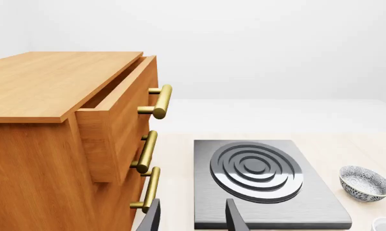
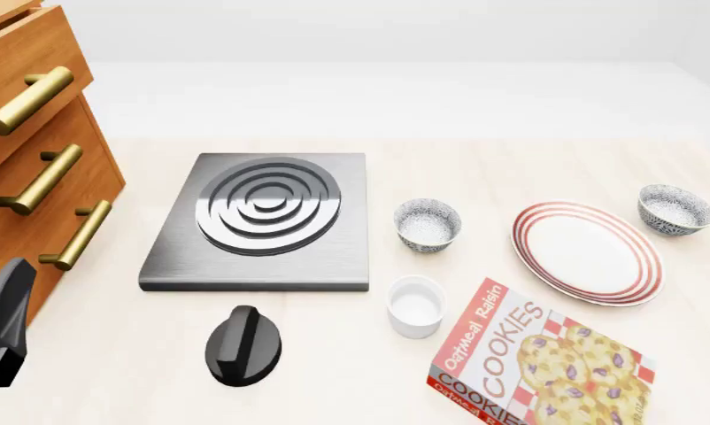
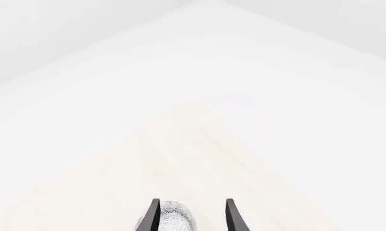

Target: Pick the akita bowl next to the plate and place it on the plate.

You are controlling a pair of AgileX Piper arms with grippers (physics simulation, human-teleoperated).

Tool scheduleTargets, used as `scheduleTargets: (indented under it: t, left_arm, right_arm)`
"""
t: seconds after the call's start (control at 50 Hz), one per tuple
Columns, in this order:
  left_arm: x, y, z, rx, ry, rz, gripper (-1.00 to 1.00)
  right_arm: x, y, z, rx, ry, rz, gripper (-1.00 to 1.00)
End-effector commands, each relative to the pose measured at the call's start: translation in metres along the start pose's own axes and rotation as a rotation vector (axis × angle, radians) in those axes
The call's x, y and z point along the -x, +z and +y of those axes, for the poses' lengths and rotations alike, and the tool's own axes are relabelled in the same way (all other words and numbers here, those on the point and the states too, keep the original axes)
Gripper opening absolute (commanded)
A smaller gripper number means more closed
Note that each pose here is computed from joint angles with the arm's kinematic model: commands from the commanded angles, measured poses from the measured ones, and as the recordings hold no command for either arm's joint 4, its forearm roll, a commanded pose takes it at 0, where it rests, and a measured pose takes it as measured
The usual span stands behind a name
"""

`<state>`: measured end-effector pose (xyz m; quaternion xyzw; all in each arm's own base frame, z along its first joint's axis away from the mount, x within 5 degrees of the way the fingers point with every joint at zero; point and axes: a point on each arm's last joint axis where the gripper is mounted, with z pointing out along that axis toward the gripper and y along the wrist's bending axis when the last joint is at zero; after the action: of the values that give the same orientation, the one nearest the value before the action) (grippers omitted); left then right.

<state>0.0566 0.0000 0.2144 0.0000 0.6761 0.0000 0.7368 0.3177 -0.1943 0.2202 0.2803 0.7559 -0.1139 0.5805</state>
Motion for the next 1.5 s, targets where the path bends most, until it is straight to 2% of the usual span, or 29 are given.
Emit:
scheduleTargets:
  t: [0.02, 0.54, 1.5]
  left_arm:
    - [0.0, 0.0, 0.0, 0.0, 0.0, 0.0, 1.0]
    - [0.0, 0.0, 0.0, 0.0, 0.0, 0.0, 1.0]
    - [0.0, 0.0, 0.0, 0.0, 0.0, 0.0, 1.0]
  right_arm:
    - [-0.01, 0.009, -0.008, -0.021, 0.01, 0.026, 1.0]
    - [-0.027, 0.019, -0.018, -0.044, 0.021, 0.065, 1.0]
    - [-0.057, 0.032, -0.009, -0.02, -0.004, 0.123, 1.0]
